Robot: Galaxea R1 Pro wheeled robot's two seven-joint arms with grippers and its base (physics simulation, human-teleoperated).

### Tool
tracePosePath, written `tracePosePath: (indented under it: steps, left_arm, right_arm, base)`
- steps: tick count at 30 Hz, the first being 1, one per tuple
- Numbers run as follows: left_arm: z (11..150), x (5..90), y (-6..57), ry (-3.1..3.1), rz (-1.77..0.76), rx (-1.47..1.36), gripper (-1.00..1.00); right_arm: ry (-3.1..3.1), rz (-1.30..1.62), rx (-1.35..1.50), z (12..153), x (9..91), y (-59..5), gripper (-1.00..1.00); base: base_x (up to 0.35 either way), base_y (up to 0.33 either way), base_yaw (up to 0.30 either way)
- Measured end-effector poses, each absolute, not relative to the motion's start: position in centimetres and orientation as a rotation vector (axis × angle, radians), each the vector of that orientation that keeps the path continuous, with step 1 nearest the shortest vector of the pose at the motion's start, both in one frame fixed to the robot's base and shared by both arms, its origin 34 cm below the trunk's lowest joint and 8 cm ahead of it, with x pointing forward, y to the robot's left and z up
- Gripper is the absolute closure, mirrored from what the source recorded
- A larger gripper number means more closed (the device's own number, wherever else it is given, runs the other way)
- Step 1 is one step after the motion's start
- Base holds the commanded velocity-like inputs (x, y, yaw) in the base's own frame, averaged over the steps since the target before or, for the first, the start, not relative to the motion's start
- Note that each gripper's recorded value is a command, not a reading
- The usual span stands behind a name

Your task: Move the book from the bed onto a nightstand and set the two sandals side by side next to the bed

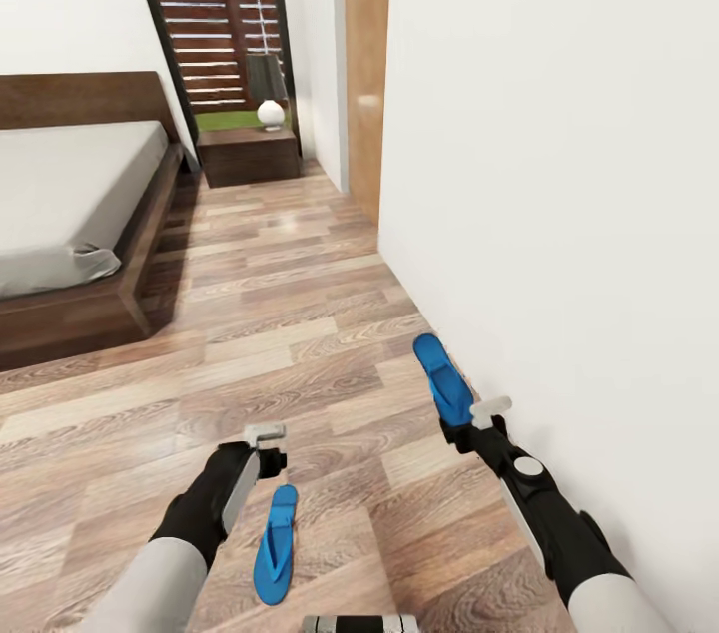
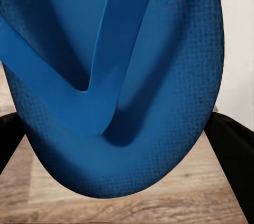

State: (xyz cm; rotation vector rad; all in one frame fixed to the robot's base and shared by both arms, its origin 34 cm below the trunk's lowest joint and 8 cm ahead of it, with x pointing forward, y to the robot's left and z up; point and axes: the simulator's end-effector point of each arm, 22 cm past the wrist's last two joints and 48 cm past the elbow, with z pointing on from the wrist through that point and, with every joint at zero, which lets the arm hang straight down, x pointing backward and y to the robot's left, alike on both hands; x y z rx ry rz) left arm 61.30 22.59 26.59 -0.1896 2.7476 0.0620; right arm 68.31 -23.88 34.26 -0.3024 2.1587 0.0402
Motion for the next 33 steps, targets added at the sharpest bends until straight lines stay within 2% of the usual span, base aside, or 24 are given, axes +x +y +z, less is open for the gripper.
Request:
tracePosePath:
  steps: [27, 33]
  left_arm:
    - [19.9, 57.6, 21.9, 3.052, 0.013, -0.198, -1.00]
    - [20.0, 59.6, 22.2, 3.010, 0.049, -0.172, -1.00]
  right_arm:
    - [2.231, 0.151, -0.414, 33.8, 68.9, -18.9, 1.00]
    - [2.231, 0.161, -0.414, 33.4, 69.1, -18.7, 1.00]
  base:
    - [0.000, 0.000, 0.000]
    - [0.000, 0.000, 0.000]
